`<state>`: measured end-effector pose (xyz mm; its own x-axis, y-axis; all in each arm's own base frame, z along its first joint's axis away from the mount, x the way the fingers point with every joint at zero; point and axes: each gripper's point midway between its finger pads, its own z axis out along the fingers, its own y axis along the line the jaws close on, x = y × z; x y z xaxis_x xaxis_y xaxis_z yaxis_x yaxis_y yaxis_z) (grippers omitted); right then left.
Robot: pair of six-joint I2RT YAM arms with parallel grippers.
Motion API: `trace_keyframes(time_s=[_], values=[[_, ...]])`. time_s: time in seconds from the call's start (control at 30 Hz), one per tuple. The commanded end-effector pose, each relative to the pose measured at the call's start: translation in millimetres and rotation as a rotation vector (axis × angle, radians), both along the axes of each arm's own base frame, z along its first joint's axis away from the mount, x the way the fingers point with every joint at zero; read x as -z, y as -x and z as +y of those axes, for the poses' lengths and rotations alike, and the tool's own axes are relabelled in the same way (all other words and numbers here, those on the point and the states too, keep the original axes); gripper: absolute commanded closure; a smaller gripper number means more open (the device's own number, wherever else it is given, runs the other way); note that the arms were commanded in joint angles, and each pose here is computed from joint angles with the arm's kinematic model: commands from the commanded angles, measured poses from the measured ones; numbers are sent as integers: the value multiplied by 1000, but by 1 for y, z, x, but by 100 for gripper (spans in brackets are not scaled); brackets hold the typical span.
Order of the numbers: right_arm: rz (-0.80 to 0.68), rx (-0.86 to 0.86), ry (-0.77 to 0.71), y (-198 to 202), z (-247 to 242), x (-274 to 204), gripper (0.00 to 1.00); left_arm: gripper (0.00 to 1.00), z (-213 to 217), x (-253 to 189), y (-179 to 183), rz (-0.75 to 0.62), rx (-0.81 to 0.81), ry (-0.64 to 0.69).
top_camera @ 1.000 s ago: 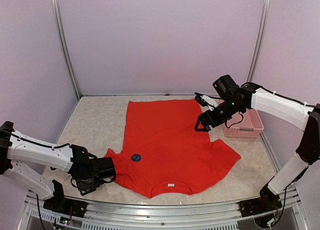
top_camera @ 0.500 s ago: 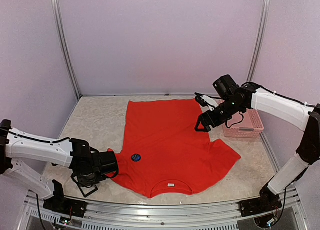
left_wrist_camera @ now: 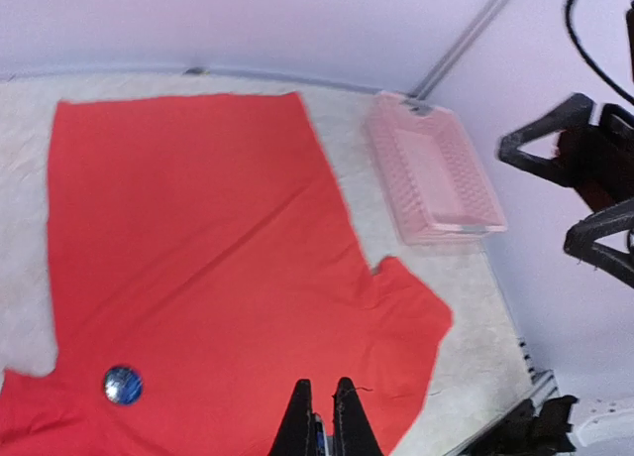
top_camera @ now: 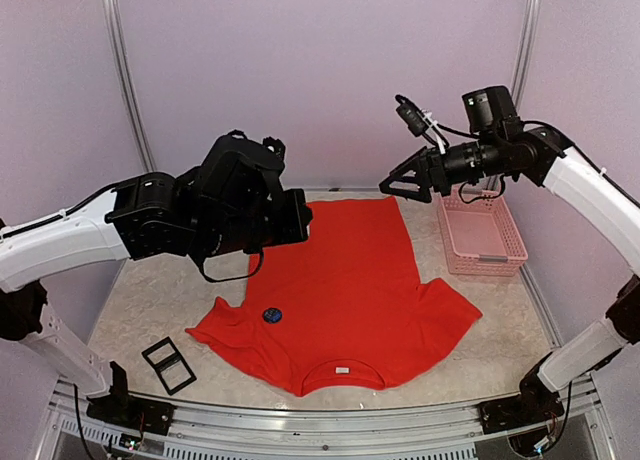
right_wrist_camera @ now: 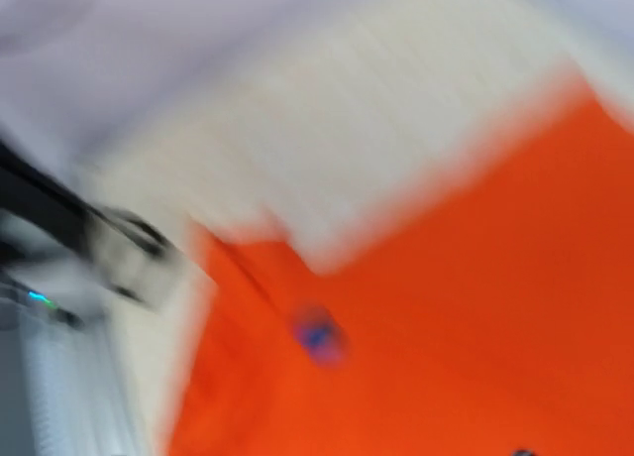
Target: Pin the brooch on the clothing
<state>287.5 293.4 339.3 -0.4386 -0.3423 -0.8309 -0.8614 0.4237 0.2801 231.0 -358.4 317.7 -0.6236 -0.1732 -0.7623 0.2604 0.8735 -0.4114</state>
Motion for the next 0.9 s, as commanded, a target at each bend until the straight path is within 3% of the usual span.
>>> trace_keyframes(time_s=[0.0,0.1,0.2,0.33,0.7,0.87], values=[[-162,-386,-366,72,18,-110,23,100,-72,-118,19,-413,389,191],[-197,-444,-442,83,16,-129,39,100,-88,-158,33,-520,500,253],[-180,-460,-458,88,16,-127,50,100,-102,-164,39,-557,558,267],[-95,-507,-489,99,15,-115,56,100,-104,-181,49,-634,594,360],[-98,-577,-529,113,12,-123,63,100,-122,-171,46,-637,618,349],[-95,-595,-526,115,12,-124,78,100,-127,-166,44,-618,615,351]])
